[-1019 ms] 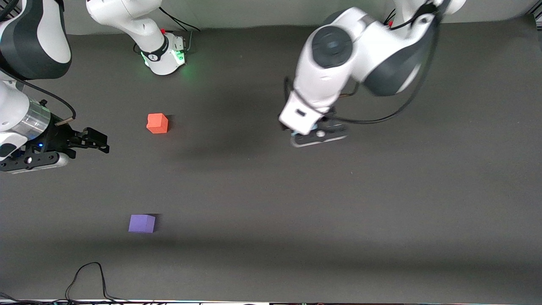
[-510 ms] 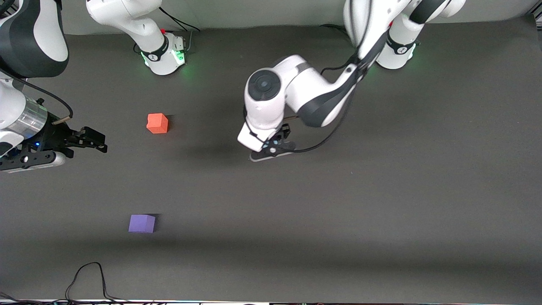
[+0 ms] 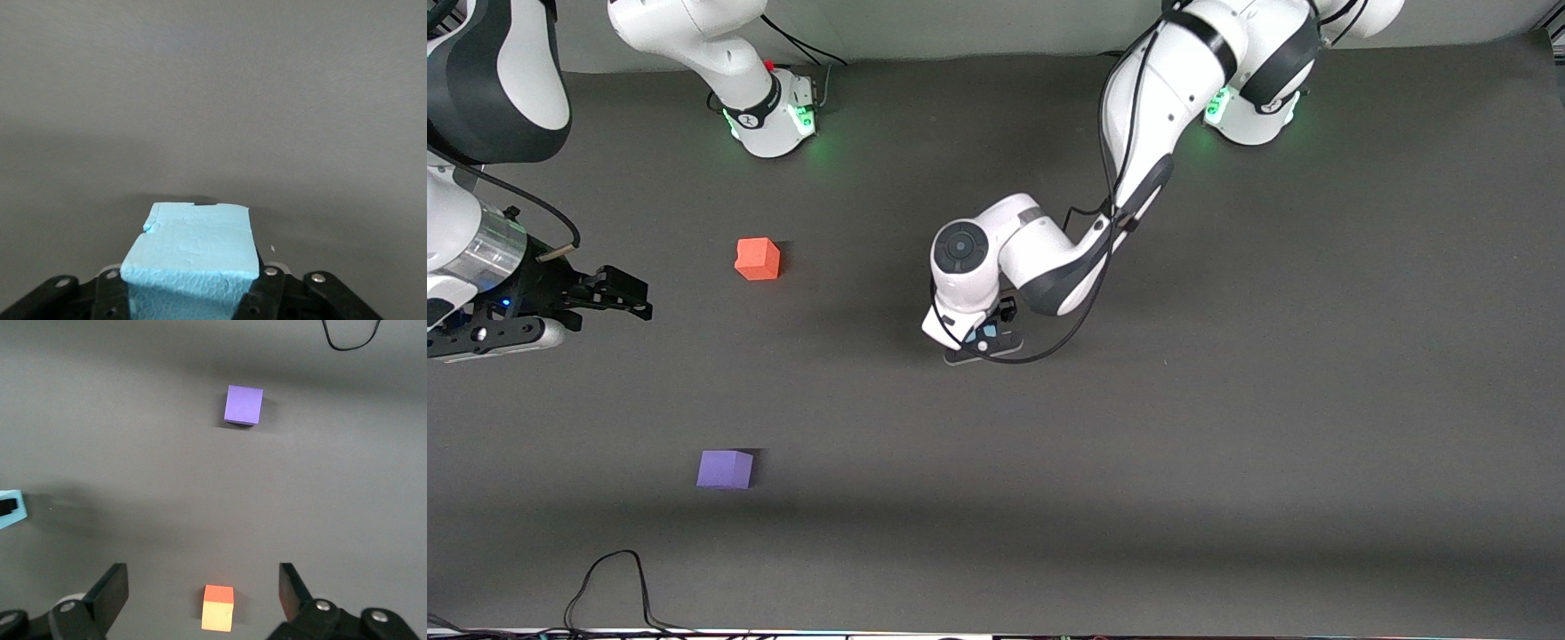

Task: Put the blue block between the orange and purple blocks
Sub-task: 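Carry the blue block with the left gripper toward the table middle, then lower the blue block onto the table and open the left gripper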

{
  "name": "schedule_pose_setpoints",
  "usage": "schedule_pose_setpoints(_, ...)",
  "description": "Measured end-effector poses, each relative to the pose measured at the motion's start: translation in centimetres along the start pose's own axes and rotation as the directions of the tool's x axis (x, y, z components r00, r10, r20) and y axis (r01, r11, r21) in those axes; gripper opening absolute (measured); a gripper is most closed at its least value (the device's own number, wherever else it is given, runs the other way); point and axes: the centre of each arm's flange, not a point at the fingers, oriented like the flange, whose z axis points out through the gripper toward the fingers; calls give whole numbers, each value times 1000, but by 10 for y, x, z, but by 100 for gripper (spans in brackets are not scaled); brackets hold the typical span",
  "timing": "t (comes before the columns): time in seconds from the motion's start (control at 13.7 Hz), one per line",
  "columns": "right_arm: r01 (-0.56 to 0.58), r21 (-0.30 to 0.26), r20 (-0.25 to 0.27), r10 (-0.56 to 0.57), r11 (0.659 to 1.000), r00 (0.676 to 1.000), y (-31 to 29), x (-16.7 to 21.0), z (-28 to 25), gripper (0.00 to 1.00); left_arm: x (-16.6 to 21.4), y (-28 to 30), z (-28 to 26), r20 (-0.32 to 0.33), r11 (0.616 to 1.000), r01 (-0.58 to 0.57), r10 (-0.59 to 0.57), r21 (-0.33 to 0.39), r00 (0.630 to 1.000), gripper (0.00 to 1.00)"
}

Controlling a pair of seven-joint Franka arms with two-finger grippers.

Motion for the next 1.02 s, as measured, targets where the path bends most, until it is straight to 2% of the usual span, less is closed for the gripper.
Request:
schedule_pose_setpoints(0.22, 0, 0, 1, 0, 1000, 1000, 0, 0, 0, 100, -2, 1, 20, -9, 1000, -11, 11, 0, 1000, 56)
schedule_pose_setpoints(0.36, 0, 0, 2, 0, 1000, 1000, 0, 0, 0, 100, -2, 1, 21, -12, 1000, -12, 12, 2, 1000, 73)
schedule_pose_setpoints(0.51, 0, 0, 6, 0, 1000, 1000, 0, -1, 1, 100, 4, 0, 13, -23, 1000, -8, 8, 0, 1000, 95)
schedule_pose_setpoints(0.58, 0, 1, 9, 0, 1000, 1000, 0, -1, 1, 100, 10, -2, 2, -30, 1000, 1, -1, 5, 1000, 100)
schedule_pose_setpoints(0.73, 2, 7, 13, -2, 1000, 1000, -2, -1, 2, 100, 31, -13, -44, -40, 999, 34, -33, 31, 999, 100)
schedule_pose_setpoints(1.02, 5, 76, 19, -6, 997, 1000, -20, 2, 9, 100, 81, -72, -187, -74, 996, 56, -51, 67, 996, 100)
